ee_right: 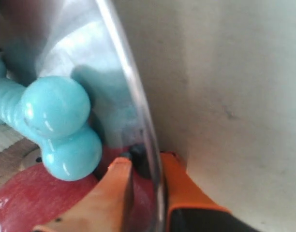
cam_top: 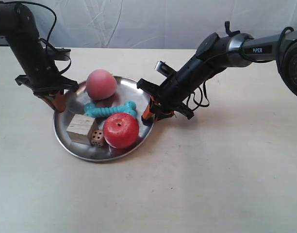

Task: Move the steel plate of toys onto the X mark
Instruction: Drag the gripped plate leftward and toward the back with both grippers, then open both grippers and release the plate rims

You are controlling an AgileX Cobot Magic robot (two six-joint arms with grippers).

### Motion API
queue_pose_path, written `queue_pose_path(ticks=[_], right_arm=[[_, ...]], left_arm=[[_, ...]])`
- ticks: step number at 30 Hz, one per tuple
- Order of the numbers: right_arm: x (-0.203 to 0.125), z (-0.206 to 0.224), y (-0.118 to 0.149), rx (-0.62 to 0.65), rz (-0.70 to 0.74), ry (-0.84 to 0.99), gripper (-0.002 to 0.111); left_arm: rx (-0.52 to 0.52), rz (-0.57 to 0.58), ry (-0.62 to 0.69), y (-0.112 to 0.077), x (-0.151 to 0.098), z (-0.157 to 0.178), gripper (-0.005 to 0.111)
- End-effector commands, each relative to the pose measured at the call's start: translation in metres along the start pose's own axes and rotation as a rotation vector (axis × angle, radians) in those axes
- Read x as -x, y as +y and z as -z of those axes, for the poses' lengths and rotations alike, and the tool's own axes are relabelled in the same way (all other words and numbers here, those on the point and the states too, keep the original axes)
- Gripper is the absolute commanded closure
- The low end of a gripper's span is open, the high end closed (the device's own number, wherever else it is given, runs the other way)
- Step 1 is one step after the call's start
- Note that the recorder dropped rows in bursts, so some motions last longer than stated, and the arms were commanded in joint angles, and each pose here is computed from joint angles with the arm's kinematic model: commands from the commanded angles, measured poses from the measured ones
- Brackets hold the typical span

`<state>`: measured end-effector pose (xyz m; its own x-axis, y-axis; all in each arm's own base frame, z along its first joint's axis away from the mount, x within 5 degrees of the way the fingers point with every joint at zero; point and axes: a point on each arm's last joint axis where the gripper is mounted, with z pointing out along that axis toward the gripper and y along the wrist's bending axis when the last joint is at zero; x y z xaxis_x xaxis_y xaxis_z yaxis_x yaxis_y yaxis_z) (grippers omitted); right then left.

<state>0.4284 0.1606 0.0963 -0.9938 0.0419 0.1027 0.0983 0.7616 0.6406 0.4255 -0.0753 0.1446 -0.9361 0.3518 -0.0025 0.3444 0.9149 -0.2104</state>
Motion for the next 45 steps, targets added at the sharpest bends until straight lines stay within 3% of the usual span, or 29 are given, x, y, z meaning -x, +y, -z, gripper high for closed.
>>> queue_pose_path(ticks=[1, 7, 13, 20, 31, 37, 42, 45], right_arm=[[0.006, -0.002, 0.002, -0.046, -0.021, -0.062, 0.109], [0.006, -0.002, 0.001, -0.058, -0.014, -0.063, 0.104], [0.005, -0.002, 0.0, -0.066, -0.028, -0.056, 0.072], [0.004, -0.002, -0.001, -0.077, -0.04, -0.051, 0.074], [0.003, 0.0, -0.006, -0.125, -0.018, -0.033, 0.066], [0.009, 0.024, -0.009, -0.144, -0.003, -0.088, 0.071], [0.012, 0.062, -0.001, -0.188, 0.052, -0.189, 0.089], [0.009, 0.081, 0.004, -0.236, 0.088, -0.228, 0.102]], left_arm=[[-0.124, -0.01, 0.017, -0.023, 0.0, 0.0, 0.107], [-0.117, 0.034, 0.018, -0.018, -0.001, 0.001, 0.107], [-0.114, 0.065, 0.019, -0.016, -0.001, 0.002, 0.092], [-0.059, 0.091, 0.037, -0.01, -0.003, 0.002, 0.066], [0.017, 0.145, 0.049, 0.011, -0.008, 0.005, 0.064], [0.017, 0.179, 0.026, 0.021, -0.012, 0.015, 0.064], [0.032, 0.175, -0.027, 0.019, -0.014, 0.036, 0.065], [0.045, 0.168, -0.082, 0.016, -0.014, 0.05, 0.074]])
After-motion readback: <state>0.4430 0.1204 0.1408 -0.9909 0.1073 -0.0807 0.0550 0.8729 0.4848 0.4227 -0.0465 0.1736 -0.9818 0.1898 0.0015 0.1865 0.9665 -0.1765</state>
